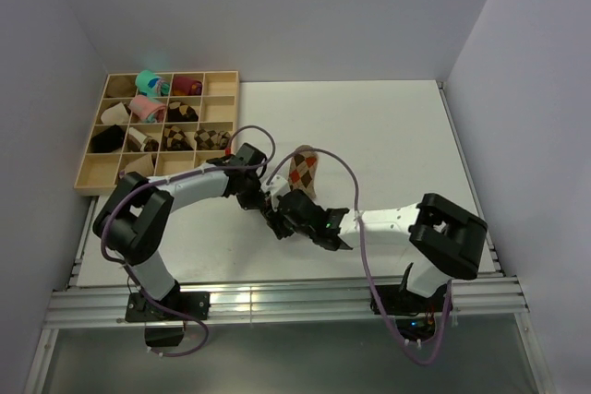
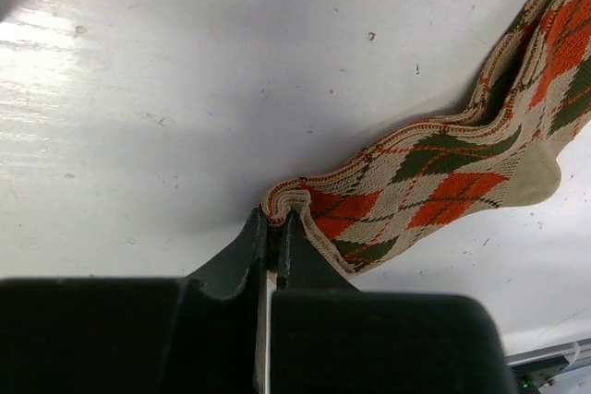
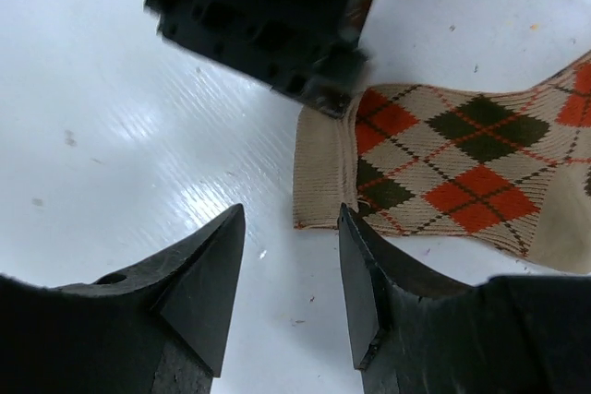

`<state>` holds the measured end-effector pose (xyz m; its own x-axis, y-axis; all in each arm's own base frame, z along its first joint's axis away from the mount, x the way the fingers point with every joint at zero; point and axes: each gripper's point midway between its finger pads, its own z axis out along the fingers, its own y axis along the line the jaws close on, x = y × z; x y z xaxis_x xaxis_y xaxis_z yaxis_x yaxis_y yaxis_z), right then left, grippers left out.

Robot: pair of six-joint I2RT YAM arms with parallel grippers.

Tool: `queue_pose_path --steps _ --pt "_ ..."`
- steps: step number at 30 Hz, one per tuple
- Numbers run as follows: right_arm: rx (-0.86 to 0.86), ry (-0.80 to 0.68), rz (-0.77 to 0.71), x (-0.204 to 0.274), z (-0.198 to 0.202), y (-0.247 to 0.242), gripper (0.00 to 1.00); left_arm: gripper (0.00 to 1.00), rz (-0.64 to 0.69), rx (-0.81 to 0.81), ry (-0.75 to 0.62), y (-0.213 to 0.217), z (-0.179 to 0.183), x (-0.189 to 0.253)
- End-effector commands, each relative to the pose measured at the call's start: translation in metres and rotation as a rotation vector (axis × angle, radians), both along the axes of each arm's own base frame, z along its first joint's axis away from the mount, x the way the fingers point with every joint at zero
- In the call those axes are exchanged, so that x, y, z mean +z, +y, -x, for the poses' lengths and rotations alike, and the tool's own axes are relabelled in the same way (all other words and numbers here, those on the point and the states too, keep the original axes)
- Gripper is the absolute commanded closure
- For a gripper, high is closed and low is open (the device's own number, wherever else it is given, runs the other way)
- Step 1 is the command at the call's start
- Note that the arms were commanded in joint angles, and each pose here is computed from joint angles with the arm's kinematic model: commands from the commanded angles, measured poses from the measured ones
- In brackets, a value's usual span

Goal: Roll the socks
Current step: Roll the sock at the center of the board.

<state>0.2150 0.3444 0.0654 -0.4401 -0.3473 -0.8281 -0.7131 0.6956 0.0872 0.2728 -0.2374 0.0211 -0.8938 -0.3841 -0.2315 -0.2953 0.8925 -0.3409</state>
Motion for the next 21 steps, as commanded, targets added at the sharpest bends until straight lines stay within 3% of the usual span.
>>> queue_pose_path --steps 1,13,21 --pt "-0.023 -0.15 0.054 0.007 -0.014 0.009 0.47 1.0 -0.055 -0.063 0.062 0.007 0.012 -0.012" --pt "-0.023 -0.22 0.168 -0.01 -0.019 0.021 0.49 1.0 -0.061 -0.1 0.068 0.007 0.013 -0.014" --pt "-0.03 -0.173 0.25 -0.041 -0.017 0.016 0.51 1.0 -0.061 -0.116 0.064 0.007 0.011 -0.011"
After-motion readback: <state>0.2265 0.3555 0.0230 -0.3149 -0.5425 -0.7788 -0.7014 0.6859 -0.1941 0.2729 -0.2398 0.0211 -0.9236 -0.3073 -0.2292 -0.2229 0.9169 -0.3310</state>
